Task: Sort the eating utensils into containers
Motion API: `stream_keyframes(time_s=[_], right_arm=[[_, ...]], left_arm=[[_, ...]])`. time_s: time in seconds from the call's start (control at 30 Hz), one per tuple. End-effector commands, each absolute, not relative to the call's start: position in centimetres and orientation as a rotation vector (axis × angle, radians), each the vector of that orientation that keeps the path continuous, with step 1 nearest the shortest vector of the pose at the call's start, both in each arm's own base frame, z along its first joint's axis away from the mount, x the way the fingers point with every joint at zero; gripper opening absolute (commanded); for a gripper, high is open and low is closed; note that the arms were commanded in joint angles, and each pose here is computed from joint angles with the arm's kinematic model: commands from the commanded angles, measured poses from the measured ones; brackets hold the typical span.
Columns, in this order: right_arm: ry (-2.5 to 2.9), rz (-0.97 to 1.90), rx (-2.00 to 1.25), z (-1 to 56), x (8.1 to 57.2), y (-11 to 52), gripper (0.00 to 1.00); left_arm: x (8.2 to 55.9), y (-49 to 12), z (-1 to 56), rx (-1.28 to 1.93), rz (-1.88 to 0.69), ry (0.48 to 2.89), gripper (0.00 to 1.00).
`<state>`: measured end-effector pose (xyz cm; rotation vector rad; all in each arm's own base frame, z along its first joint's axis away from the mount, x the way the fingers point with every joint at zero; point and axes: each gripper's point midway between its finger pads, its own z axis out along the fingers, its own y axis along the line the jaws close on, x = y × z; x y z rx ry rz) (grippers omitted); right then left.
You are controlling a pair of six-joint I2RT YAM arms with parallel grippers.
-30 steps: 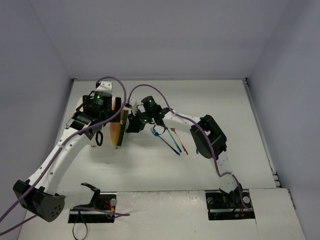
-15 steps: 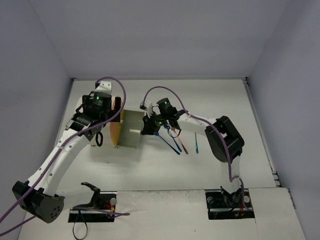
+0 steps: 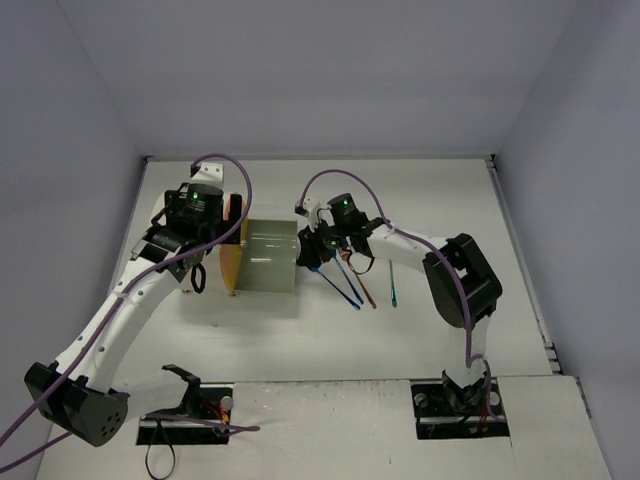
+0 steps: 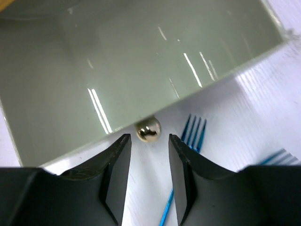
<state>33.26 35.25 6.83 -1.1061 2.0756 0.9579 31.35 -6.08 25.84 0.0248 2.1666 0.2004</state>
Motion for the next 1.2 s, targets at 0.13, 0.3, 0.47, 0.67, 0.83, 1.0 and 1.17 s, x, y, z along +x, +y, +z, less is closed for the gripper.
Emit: stream_keyframes(time_s=[0.13,0.3,0.47,0.67,0.83,1.0,1.17], right_arm=[[2.010,0.655,-0.930,12.6,35.7,31.2,0.51],[2.105,0.497,-0.849,10.6,35.1,27.9,0.52],[2.231,0.380,-0.835,6.6,33.2,25.6,0.50],[2.290,0.307,-0.876,3.9,31.0,26.0,0.48],[2.303,0.257,-0.878,3.0,30.7,27.2,0.45],[2.334,0.175,-0.840,2.0,31.4,26.8,0.41],[2.390,0.146,-0.810,0.8,31.7,26.4,0.24]], left_arm=[[31.8,-6.7,29.8,0.008,0.114,2.076,0.93],[31.6,-7.2,32.3,0.000,0.050,2.020,0.93],[30.8,-6.9,35.8,-0.025,0.013,1.947,0.93],[28.7,-5.8,37.1,-0.036,0.011,1.932,0.93],[26.7,-4.9,37.0,-0.041,0.005,1.930,0.93],[24.6,-4.0,36.2,-0.048,0.009,1.945,0.93],[23.5,-3.2,35.6,-0.054,0.030,1.953,0.93]])
